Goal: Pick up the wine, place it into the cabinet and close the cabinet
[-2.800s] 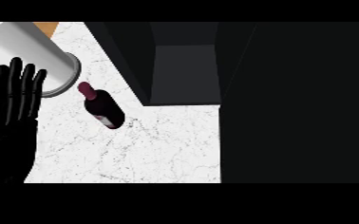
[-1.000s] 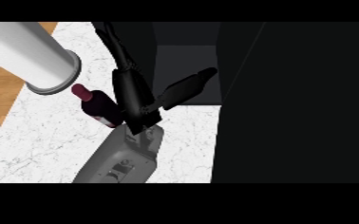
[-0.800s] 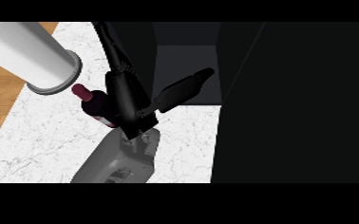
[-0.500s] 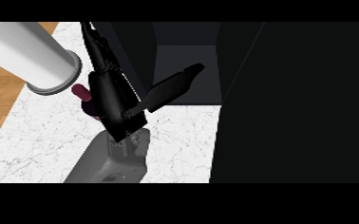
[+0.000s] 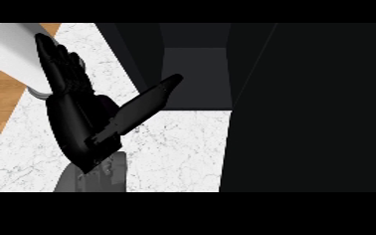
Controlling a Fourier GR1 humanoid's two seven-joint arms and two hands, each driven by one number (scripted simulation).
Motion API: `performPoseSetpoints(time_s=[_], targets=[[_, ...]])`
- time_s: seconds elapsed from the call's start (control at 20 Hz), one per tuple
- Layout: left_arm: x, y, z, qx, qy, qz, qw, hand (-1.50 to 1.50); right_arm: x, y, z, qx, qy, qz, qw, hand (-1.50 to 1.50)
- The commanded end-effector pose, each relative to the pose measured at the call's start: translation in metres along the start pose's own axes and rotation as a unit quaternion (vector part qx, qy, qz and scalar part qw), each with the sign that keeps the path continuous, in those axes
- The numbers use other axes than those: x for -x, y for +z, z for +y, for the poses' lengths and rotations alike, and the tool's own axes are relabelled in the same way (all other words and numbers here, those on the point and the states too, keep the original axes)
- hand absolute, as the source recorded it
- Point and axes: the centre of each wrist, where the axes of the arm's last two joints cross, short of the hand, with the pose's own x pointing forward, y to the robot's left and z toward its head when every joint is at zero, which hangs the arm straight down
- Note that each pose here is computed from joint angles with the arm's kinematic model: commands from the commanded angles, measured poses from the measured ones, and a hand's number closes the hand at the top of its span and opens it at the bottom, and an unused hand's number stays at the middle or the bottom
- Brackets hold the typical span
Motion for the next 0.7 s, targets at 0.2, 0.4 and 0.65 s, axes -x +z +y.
performPoseSetpoints(time_s=[0.2,0.4,0.65], targets=[[0.009,0.008,0.031,-0.015,0.010,0.038,0.9991,-1.50,-0.021,0.008,-0.006,-0.008,-0.007,-0.029,1.000,-1.50],[0.041,-0.005,0.039,-0.034,0.000,0.052,0.9981,-1.50,-0.028,0.015,0.007,-0.007,-0.013,-0.028,1.000,-1.50],[0.049,-0.007,0.058,-0.019,0.002,0.073,0.9971,-1.50,-0.034,0.009,0.010,-0.005,-0.014,-0.022,1.000,-1.50]])
